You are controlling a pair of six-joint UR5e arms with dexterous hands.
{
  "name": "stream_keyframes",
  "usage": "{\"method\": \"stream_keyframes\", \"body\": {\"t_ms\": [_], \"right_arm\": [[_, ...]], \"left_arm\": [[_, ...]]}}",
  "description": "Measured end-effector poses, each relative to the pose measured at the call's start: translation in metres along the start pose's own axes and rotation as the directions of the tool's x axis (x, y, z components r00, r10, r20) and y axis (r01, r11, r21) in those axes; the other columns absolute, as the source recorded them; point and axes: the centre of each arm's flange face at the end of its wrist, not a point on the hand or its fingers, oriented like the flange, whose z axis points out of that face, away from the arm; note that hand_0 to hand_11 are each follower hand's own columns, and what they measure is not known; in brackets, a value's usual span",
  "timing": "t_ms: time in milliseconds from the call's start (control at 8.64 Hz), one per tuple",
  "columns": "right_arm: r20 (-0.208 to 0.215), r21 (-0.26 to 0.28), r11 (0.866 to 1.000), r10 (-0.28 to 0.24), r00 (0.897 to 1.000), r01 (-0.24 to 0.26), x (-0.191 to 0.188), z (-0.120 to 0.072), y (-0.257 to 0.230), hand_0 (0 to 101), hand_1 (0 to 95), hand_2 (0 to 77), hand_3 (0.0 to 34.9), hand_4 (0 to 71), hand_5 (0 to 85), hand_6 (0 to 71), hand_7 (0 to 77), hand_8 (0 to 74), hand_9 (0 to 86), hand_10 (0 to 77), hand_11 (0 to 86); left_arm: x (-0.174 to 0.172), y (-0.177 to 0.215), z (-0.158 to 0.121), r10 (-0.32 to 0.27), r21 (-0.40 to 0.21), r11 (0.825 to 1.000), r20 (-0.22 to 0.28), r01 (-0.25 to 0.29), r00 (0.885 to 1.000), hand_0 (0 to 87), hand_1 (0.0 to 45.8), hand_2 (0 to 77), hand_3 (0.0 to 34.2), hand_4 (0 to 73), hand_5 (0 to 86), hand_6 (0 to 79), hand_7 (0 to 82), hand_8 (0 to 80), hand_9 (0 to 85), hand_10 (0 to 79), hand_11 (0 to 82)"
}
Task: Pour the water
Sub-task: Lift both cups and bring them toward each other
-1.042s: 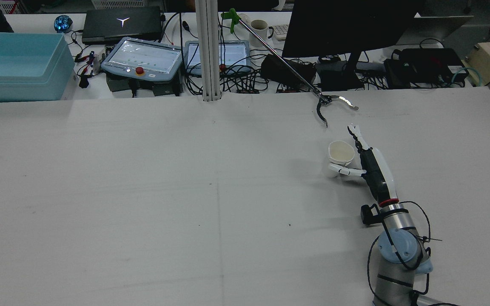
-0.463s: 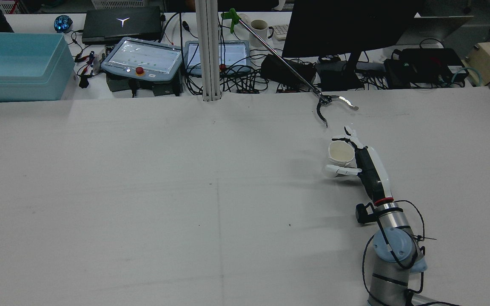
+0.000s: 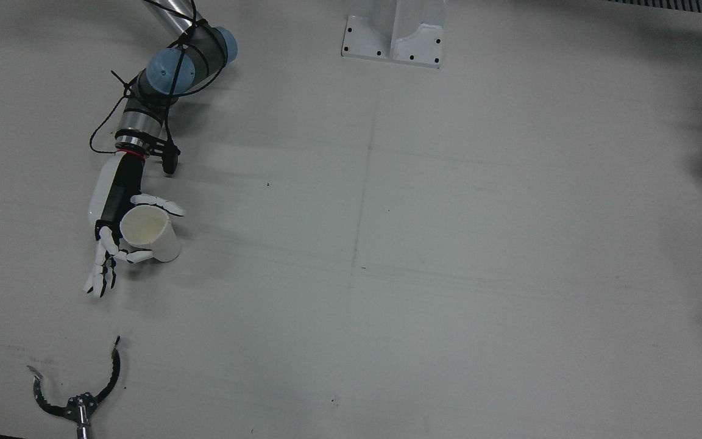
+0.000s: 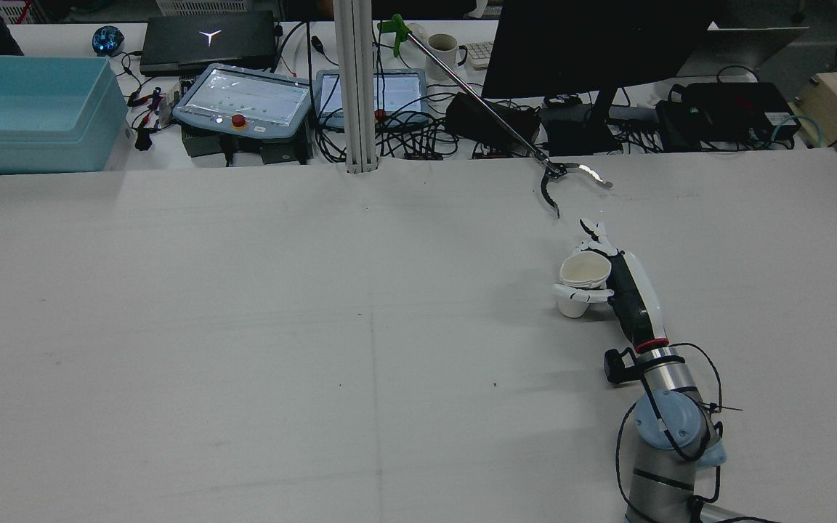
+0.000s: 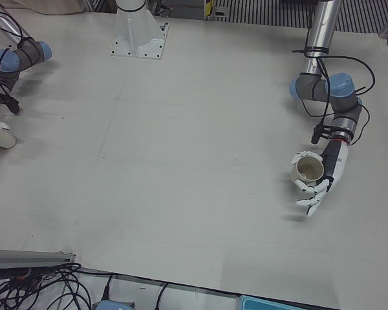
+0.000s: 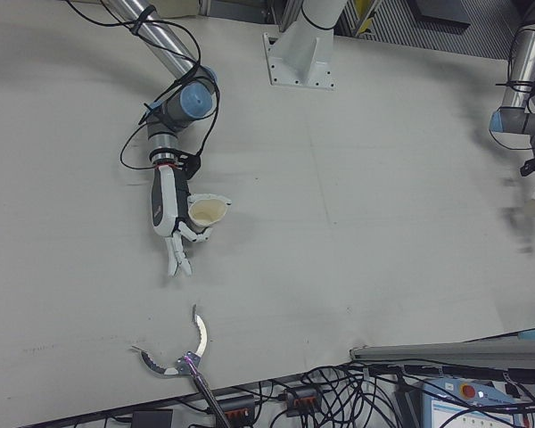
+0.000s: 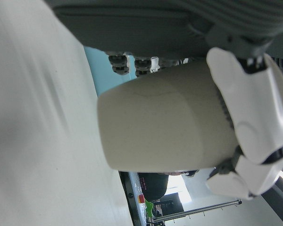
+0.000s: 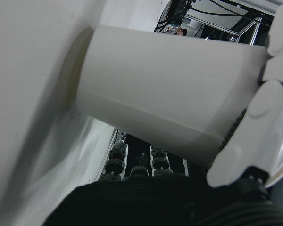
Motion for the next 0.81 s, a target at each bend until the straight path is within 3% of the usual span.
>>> {"method": "stream_keyframes", "body": {"t_ms": [232,463,811], "right_arm": [[-0.001,-0.002,1.000,0.007,1.000,-0.007,0.000,0.000,0.002,47,7.1,16.9,0.0,46.4,51.8,9.3,10.9,0.5,0.5,9.3,13.1],[0.001,-0.019,0.999,0.047,0.999,-0.047,-0.005,0.001,0.016,47,7.1,18.5,0.0,46.9,51.8,9.3,10.9,0.5,0.5,7.6,12.5],[-0.011,-0.063,0.994,0.091,0.996,-0.092,-0.029,0.015,0.038,48,8.2,18.0,0.0,46.9,51.8,6.0,8.2,0.5,0.5,5.5,6.5]], "left_arm": [[0.001,-0.001,-0.004,-0.002,0.002,1.000,0.000,0.002,1.000,46.2,11.4,42.0,0.0,37.6,48.0,16.4,27.8,6.0,10.9,4.4,7.1],[0.002,0.007,-0.001,-0.009,-0.013,1.000,0.001,0.009,1.000,46.2,11.4,42.0,0.0,37.6,48.0,16.4,27.8,6.0,10.9,4.4,7.1],[0.000,0.059,0.036,-0.024,-0.075,0.997,0.018,0.025,1.000,46.2,11.4,42.0,0.0,38.2,47.5,17.5,28.9,2.7,10.9,3.3,7.1]]}}
